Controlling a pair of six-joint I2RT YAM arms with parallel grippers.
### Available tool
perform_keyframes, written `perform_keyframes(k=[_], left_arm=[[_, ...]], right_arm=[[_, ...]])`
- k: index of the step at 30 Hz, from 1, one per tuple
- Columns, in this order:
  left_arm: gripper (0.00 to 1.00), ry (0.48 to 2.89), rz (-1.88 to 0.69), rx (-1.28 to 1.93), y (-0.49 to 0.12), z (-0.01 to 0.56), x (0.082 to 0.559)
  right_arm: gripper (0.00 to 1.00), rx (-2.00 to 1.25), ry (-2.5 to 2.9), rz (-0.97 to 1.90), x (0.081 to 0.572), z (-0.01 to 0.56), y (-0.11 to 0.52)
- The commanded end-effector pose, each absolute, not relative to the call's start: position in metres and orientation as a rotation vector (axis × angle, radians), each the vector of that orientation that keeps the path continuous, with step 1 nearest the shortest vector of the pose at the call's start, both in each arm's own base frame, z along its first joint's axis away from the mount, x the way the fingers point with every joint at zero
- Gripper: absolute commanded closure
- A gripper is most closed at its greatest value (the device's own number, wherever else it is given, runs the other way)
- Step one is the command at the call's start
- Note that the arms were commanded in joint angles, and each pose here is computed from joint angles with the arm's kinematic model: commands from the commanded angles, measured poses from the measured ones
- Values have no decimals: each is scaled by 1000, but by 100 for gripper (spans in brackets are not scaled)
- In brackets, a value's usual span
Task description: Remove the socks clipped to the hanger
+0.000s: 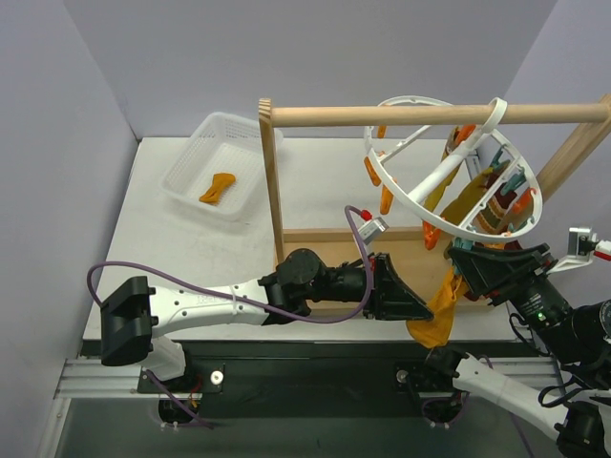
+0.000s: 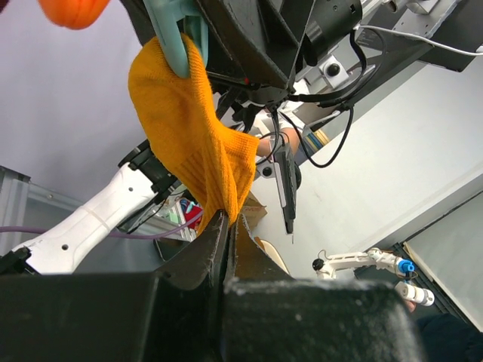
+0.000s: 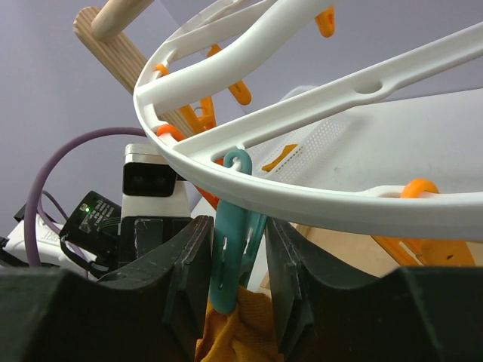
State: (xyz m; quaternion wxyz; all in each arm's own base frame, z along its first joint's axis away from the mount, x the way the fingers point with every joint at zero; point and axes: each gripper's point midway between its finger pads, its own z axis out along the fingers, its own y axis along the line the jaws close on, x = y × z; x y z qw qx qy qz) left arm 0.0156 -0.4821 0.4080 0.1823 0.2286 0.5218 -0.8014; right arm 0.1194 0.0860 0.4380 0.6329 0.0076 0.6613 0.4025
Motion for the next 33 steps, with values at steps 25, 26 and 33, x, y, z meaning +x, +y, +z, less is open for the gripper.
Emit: perform_keyframes(k=[25,26,33], left_arm=[[100,1364,-2345,679,-465,427,8],[100,1365,-2346,680,-466,427,8],[100,1379,-2350,685,-470,423,8]], right_arm=[[40,22,1524,965,113,437,85],[38,15,1544,960,113,433,86],[26,-28,1623,1003,96,415,84]])
